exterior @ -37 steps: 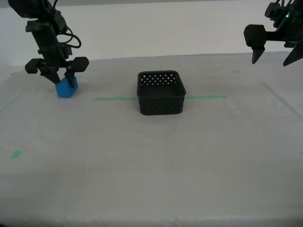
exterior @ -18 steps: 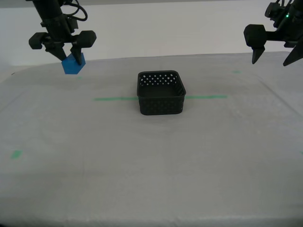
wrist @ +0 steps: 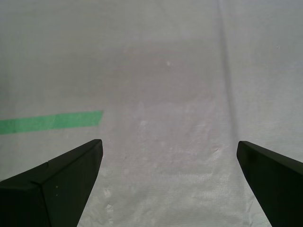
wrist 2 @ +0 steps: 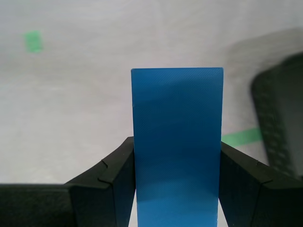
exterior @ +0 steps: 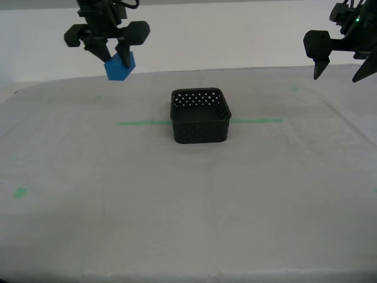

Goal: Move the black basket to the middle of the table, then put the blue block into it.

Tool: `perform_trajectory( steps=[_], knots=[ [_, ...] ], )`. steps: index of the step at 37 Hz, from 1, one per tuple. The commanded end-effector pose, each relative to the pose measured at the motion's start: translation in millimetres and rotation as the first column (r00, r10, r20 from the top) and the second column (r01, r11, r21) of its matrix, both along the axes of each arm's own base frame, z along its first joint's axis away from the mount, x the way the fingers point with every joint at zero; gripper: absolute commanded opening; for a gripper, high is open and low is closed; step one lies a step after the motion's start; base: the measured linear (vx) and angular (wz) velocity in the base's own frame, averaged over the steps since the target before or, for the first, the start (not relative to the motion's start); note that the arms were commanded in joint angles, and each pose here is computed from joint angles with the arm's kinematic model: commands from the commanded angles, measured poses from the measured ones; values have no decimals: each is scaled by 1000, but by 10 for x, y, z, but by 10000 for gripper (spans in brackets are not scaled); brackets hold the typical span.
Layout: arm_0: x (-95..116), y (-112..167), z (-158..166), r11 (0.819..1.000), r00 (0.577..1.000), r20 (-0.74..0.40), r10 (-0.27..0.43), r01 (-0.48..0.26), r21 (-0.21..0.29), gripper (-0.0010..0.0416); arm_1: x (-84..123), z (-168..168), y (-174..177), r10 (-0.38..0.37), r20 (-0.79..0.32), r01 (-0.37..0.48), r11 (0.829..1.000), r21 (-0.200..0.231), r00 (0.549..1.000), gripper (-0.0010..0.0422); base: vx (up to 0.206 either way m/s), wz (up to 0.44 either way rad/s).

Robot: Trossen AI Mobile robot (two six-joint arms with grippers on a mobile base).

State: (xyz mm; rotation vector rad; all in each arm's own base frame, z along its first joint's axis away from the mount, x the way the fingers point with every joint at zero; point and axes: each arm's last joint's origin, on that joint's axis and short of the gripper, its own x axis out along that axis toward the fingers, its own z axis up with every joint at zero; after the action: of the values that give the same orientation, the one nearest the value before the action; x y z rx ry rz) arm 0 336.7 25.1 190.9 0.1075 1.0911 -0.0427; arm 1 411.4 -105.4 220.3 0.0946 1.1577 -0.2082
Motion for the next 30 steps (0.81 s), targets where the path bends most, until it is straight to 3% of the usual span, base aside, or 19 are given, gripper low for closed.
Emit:
perform_trajectory(
  steps=[1, 16, 30],
  knots=[
    [1, -1, 5, 1000, 1000, 2, 0, 0, -1, 399, -46, 17, -196, -30, 8, 30, 1000, -10, 1000, -1, 0, 0],
    [1, -1, 5, 1000, 1000, 2, 0, 0, -1, 399, -223, 92, -885, -130, 92, 137, 988, -67, 987, -1, 0, 0],
    [1, 0, 5, 1000, 1000, 2, 1, 0, -1, 399, -419, 107, -1298, -223, 128, 235, 968, -83, 966, -1, 0, 0]
  ],
)
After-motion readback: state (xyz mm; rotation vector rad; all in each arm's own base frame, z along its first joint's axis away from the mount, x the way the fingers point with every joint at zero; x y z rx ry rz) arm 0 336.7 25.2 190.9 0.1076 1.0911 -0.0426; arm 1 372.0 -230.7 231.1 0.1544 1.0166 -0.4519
